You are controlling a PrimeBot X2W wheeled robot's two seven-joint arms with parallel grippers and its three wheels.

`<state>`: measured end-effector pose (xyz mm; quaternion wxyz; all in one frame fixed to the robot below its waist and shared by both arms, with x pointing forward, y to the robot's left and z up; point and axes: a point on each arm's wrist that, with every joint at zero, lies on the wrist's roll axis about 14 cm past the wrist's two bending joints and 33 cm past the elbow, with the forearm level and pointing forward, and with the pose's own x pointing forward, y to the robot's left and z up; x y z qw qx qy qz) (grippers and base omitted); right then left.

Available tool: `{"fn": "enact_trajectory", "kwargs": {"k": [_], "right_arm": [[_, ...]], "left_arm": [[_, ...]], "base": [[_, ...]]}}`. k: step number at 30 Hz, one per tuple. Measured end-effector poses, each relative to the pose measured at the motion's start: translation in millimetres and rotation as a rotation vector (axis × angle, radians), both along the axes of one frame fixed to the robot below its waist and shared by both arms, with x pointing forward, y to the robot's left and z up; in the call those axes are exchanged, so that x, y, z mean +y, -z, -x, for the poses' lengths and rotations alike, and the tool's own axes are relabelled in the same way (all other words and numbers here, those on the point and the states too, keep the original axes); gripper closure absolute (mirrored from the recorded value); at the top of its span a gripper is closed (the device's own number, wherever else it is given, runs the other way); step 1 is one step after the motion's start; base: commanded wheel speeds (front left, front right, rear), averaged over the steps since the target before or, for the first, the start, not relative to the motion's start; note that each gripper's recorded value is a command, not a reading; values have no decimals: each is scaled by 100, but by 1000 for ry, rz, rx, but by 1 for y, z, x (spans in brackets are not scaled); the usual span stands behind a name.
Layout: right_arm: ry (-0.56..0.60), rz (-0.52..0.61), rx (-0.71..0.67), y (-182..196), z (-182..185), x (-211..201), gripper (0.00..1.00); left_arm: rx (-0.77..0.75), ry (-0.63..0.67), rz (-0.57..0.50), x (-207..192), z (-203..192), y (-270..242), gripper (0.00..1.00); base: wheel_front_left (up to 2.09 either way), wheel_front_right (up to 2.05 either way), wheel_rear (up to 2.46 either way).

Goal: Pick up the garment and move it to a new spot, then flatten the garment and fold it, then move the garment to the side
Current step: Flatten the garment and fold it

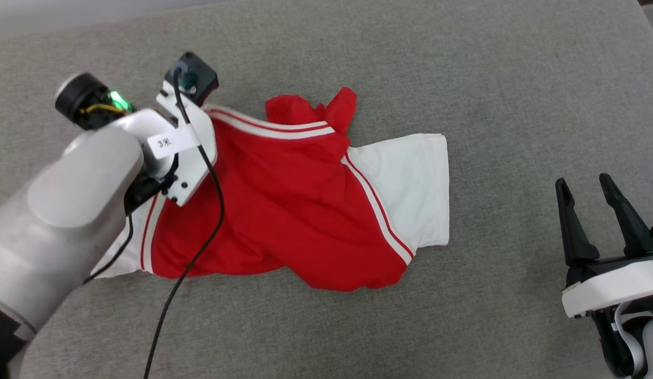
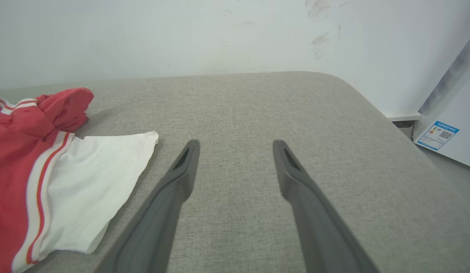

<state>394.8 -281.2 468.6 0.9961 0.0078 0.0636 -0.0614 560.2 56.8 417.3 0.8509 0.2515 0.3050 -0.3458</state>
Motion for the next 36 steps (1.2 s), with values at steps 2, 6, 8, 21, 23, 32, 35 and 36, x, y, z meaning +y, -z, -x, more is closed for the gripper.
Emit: {"fn": "enact_trajectory", "kwargs": {"k": [2, 6, 8, 21, 23, 32, 35, 36], "right_arm": [[7, 2, 6, 2, 1, -2, 0], [9, 2, 7, 4, 0, -3, 0], [3, 1, 5, 3, -1, -1, 0], [-67, 12, -71, -25, -5, 15, 0], [-84, 18, -97, -34, -7, 19, 0], [-238, 125, -182, -83, -34, 45, 0], [-307, 182, -195, -103, -51, 57, 0], [-330, 197, -187, -107, -56, 61, 0]], "left_arm": [[53, -15, -7, 3, 6, 20, 100], [111, -57, 4, 10, 12, 38, 100], [104, -69, 25, 11, 13, 39, 80], [-285, -153, 298, 31, -12, -69, 0], [-364, -178, 358, 37, -13, -96, 0], [-572, -315, 444, 81, 29, -132, 0], [-618, -380, 454, 97, 45, -134, 0], [-633, -398, 455, 101, 51, -135, 0]], "base": [[0, 0, 0], [0, 0, 0], [0, 0, 0], [0, 0, 0], [0, 0, 0], [0, 0, 0], [0, 0, 0], [0, 0, 0]]}}
